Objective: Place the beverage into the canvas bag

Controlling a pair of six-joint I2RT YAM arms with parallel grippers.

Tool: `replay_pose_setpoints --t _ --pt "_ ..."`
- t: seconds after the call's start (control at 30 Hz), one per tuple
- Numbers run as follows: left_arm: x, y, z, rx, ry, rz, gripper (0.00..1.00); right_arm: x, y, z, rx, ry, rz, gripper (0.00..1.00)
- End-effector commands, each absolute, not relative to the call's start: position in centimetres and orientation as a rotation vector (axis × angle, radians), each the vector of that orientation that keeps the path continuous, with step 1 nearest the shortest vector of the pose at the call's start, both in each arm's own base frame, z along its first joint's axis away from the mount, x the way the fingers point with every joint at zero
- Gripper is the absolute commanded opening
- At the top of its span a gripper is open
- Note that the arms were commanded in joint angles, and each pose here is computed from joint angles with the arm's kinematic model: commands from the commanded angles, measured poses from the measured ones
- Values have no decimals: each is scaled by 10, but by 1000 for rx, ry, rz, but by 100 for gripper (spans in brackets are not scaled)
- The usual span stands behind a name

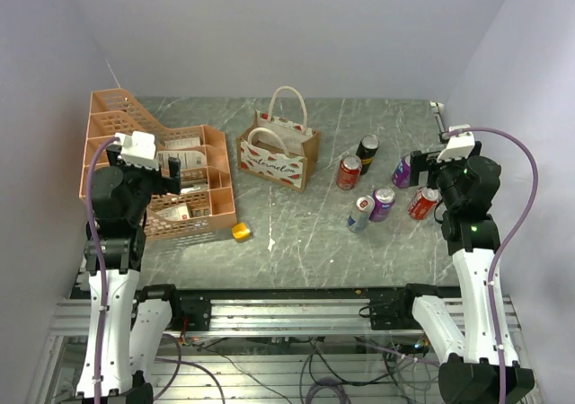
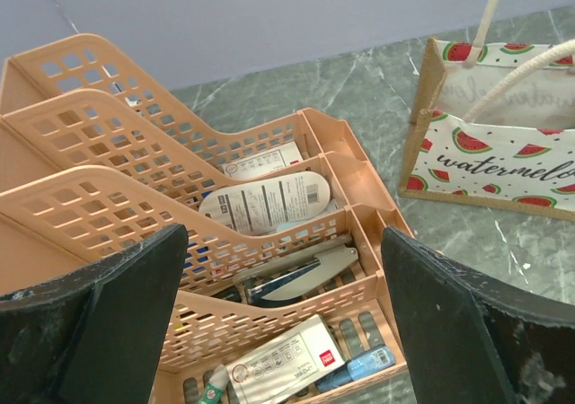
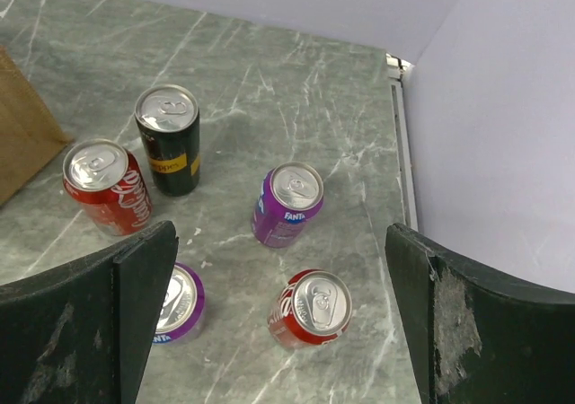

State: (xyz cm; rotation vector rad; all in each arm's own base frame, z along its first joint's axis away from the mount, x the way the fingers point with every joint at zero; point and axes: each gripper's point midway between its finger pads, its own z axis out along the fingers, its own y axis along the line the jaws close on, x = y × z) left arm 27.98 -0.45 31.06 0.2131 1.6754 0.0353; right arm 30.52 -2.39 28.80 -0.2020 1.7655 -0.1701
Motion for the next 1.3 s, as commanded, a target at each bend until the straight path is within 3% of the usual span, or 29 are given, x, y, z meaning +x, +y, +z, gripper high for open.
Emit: replay_pose_setpoints --t 0.0,0.33,0.73,1.1,1.27 --pt "281 -10 316 248 1630 -3 99 306 -19 298 -203 1719 -128 100" --pt "283 2 317 207 1635 45 99 307 -15 301 -211 1700 -96 100" --pt "308 -22 311 257 1679 -135 99 306 -4 300 -274 1690 -52 100" --pt "376 -57 291 296 1818 -264 94 309 -2 292 -299 1708 -38 100" --pt "407 -107 270 392 1913 -310 92 309 2 292 -310 1708 -28 100"
